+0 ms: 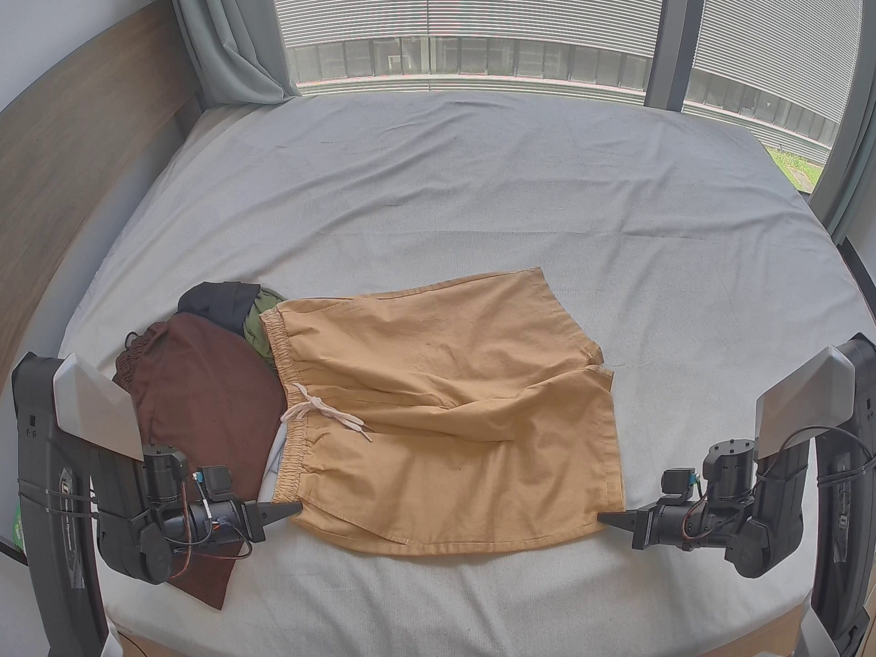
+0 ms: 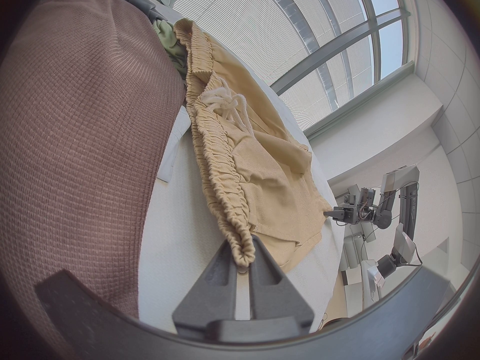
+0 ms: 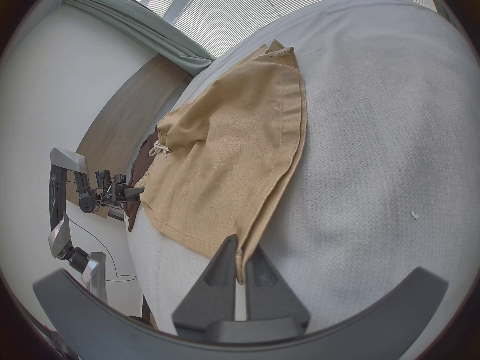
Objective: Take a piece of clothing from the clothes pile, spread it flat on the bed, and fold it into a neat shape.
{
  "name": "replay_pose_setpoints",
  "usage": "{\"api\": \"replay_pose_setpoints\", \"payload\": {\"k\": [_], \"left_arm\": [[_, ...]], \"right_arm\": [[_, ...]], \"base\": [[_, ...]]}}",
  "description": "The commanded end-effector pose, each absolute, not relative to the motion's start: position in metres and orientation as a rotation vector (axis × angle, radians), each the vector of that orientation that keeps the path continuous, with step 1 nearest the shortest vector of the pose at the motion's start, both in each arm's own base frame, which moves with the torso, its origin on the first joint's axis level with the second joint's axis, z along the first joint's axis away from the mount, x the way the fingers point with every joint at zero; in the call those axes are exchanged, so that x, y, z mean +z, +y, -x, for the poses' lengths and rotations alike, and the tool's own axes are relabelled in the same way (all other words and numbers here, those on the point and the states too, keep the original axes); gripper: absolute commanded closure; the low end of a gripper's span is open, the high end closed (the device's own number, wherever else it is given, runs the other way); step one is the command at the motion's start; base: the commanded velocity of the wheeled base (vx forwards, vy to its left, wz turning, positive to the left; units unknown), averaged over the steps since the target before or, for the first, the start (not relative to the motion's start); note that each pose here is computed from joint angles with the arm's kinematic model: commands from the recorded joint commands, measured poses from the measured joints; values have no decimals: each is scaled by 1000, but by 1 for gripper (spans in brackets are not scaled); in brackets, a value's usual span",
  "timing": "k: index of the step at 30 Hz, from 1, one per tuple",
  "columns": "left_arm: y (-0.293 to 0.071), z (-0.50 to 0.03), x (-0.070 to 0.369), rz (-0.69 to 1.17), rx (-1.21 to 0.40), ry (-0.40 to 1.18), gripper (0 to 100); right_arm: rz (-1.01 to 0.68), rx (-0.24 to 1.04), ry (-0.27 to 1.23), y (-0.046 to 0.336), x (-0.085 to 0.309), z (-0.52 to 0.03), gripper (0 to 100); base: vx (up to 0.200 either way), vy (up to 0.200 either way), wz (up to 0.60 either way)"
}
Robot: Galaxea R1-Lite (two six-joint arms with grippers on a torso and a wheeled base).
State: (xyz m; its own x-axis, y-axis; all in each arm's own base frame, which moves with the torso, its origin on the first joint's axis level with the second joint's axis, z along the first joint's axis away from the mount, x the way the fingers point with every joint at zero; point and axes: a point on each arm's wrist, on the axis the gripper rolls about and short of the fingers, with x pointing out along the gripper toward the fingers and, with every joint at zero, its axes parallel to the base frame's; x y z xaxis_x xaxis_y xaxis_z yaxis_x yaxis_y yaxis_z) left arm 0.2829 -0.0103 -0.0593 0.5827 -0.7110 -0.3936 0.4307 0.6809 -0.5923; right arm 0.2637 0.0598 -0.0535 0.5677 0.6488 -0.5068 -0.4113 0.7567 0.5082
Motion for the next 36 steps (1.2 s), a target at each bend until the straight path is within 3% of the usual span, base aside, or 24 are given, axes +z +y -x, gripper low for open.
{"api": "replay_pose_setpoints", "payload": {"k": [1,36], "left_arm": [[-10,-282,-59,468,-695,662,100],[-6,-253,-53,372,-725,681,100]], "right_arm": [[-349,644,730,61,-52,-263,100],[-256,688,752,61,-44,-240,100]], "base": [[0,0,0],[0,0,0]]}}
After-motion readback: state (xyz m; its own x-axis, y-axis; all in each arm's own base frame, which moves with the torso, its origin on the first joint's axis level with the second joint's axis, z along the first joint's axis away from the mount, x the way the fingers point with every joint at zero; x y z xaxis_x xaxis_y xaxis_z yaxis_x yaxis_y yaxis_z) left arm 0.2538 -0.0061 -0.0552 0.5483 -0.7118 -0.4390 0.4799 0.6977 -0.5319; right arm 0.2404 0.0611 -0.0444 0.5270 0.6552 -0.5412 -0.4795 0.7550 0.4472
